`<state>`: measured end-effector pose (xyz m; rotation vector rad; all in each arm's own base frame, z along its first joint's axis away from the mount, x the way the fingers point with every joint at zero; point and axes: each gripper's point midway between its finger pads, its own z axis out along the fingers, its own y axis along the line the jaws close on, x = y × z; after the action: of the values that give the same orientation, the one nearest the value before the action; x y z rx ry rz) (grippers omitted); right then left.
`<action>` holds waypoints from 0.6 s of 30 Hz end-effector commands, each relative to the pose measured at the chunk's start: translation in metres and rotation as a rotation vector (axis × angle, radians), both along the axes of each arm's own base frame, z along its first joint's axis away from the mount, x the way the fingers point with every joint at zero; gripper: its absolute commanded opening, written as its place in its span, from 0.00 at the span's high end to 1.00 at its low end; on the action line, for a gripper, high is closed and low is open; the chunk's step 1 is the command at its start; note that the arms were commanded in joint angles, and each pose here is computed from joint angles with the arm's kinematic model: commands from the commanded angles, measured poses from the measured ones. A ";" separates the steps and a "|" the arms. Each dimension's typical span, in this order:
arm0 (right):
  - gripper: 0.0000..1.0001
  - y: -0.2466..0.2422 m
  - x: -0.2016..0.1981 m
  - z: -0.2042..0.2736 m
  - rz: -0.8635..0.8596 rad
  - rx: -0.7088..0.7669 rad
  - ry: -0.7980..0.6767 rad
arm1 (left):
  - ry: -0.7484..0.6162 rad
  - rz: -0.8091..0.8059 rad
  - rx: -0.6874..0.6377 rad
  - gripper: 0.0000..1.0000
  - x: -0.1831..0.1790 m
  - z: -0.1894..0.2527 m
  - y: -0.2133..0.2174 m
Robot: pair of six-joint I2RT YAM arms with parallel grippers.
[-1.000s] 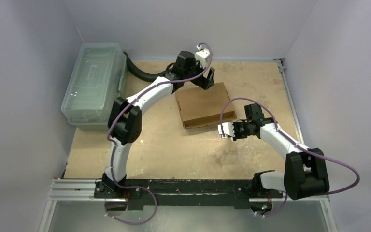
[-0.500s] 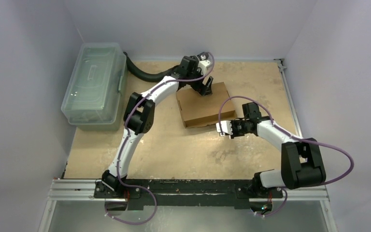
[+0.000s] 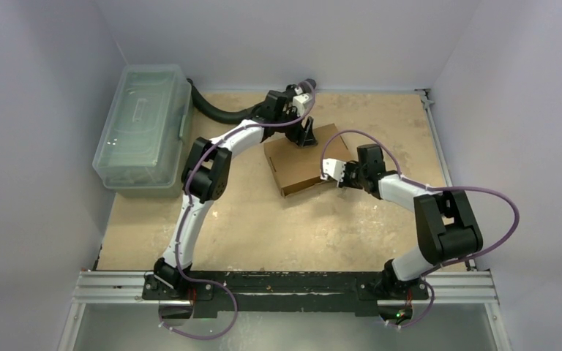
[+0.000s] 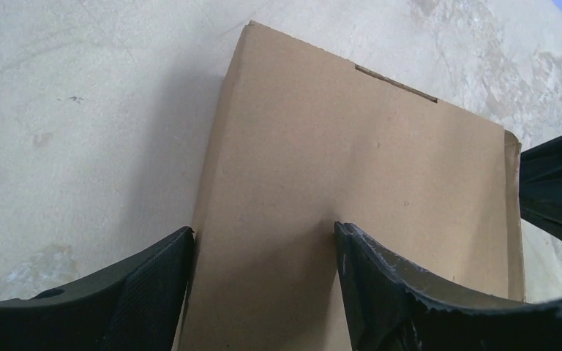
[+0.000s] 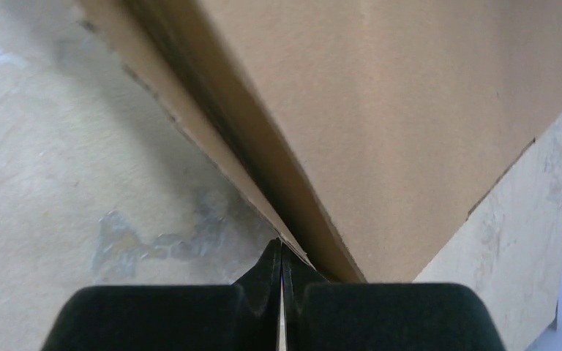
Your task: Fold the paper box
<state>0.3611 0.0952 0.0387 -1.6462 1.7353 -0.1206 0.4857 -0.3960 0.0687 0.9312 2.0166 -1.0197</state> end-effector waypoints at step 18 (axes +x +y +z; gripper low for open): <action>1.00 0.131 -0.127 0.017 0.571 0.035 0.312 | 0.317 0.183 0.003 0.35 -0.036 -0.033 0.015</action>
<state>0.2559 0.1830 0.0530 -2.1110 1.4521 0.3310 0.4799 -0.3915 0.0659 0.6865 2.1248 -1.0914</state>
